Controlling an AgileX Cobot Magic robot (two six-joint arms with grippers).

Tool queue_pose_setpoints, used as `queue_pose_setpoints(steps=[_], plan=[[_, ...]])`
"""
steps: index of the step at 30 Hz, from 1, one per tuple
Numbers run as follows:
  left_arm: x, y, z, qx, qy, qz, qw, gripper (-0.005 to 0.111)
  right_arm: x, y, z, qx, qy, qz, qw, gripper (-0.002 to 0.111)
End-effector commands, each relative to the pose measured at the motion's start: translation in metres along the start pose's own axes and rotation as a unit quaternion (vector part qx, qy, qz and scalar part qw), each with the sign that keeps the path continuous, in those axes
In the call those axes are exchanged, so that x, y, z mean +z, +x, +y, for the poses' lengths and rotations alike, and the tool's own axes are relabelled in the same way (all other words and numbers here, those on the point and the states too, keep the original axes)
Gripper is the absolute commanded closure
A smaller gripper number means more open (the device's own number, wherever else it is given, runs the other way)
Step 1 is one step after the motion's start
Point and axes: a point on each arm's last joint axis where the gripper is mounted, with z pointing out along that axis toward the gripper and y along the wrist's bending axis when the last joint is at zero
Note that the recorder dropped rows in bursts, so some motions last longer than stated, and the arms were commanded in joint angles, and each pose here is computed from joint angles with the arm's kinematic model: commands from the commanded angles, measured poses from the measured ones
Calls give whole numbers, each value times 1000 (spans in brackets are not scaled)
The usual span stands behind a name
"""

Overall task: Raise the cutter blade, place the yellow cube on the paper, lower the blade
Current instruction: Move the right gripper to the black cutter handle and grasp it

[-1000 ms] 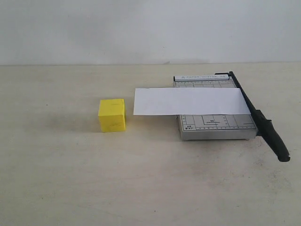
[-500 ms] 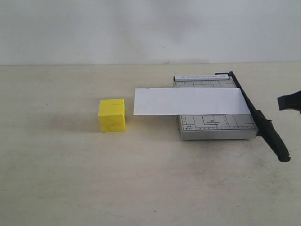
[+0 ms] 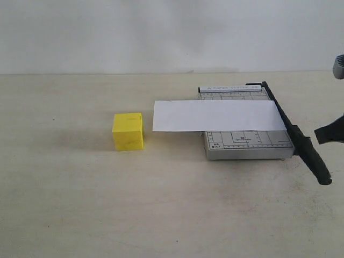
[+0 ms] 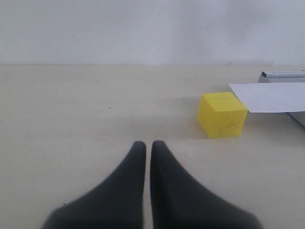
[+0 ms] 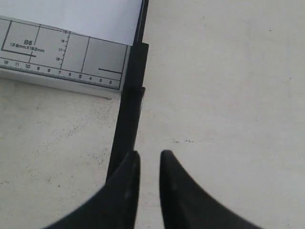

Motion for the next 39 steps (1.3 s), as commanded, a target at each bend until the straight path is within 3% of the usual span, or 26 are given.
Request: queue_pose_setpoints(steps=[1,3,7,14,19,22,26,27,32,39], plan=[[-1,-2,0,-2,1,-6,1000,102,0,-6,2,7,-9,-23,1000,58],[-1,-2,0,-2,1,-6,1000,102,2,-7,2,9,-10,-26,1000,49],[-1,-5,0,-2,0,-23,1000,102,23,-3,4,29,-18,11,999,49],[-5,-28,3,-3,-13,-152,988,102,62,9,8,46,-30,80,995,49],[-4,-25,2,-2,-12,-136,991,102,80,16,11,57,-36,112,991,49],[-3,-23,2,-2,-10,-123,992,102,84,20,12,62,-39,128,989,61],[-3,-22,2,-2,-10,-118,993,102,83,23,13,59,-42,147,987,103],[-3,-22,2,-2,-10,-118,993,102,82,23,13,59,-42,147,986,108],[-3,-22,2,-2,-10,-118,993,102,66,16,10,60,-39,121,990,108],[-2,-16,1,-2,-7,-87,996,102,22,-6,5,63,-26,-4,998,108]])
